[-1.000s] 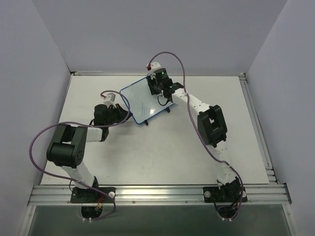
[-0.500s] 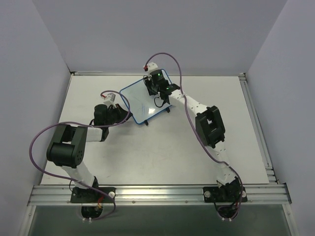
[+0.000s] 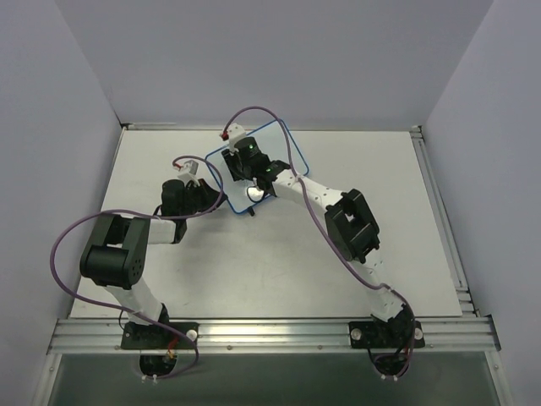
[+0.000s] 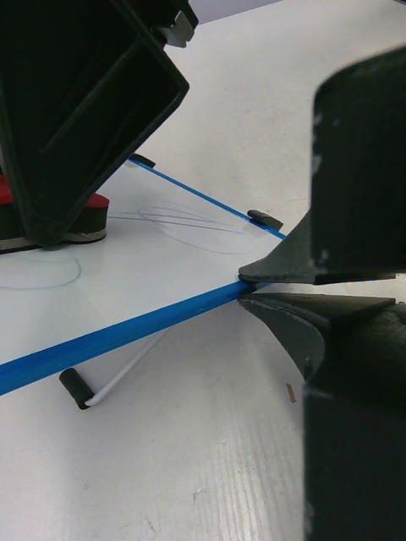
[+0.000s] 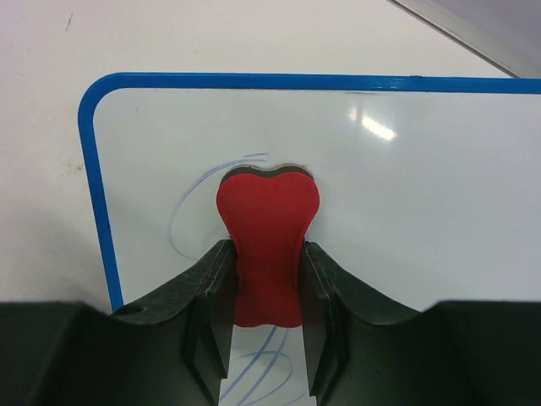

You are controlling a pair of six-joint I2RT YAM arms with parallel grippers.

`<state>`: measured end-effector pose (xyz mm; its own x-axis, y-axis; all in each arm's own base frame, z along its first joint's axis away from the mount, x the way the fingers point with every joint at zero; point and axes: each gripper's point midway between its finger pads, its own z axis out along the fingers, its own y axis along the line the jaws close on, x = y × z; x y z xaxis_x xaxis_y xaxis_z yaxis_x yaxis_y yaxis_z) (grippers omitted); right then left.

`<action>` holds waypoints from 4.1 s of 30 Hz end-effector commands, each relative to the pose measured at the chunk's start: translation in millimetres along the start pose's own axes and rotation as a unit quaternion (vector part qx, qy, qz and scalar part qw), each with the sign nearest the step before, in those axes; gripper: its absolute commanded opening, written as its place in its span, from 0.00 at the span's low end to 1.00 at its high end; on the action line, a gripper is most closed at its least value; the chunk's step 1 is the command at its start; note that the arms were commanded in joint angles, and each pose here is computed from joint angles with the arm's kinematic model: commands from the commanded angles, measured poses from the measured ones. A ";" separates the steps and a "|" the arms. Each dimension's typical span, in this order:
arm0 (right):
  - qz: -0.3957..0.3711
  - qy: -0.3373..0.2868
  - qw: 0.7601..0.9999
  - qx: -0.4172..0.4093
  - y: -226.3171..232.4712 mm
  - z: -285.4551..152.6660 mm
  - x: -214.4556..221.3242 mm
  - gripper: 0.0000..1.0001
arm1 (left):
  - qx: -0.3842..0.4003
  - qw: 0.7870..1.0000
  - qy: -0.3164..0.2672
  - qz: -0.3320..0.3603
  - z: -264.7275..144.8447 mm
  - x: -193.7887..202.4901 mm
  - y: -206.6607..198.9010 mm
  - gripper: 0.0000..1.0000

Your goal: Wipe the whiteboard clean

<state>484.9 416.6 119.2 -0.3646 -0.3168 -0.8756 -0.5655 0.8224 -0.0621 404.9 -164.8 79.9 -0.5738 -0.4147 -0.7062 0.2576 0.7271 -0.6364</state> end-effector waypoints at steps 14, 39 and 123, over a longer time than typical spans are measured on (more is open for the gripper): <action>0.065 0.089 0.989 0.096 -117.0 -16.5 97.5 0.04 | 0.022 0.999 -0.007 0.029 1.0 -9.1 -12.1 0.02; 0.040 -0.007 0.999 0.018 47.3 -36.8 109.5 0.04 | 0.024 0.999 -0.005 0.029 2.3 -7.0 -13.6 0.02; 0.053 -0.049 0.996 0.050 35.9 -18.2 75.4 0.06 | 0.022 0.999 -0.001 0.032 4.4 -4.1 -14.0 0.03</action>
<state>461.1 368.7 92.7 -0.2819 -0.0897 -0.9552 -0.3120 0.9501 0.0029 406.6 -166.8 81.1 -0.5618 -0.4080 -0.7197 0.2636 0.7363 -0.6232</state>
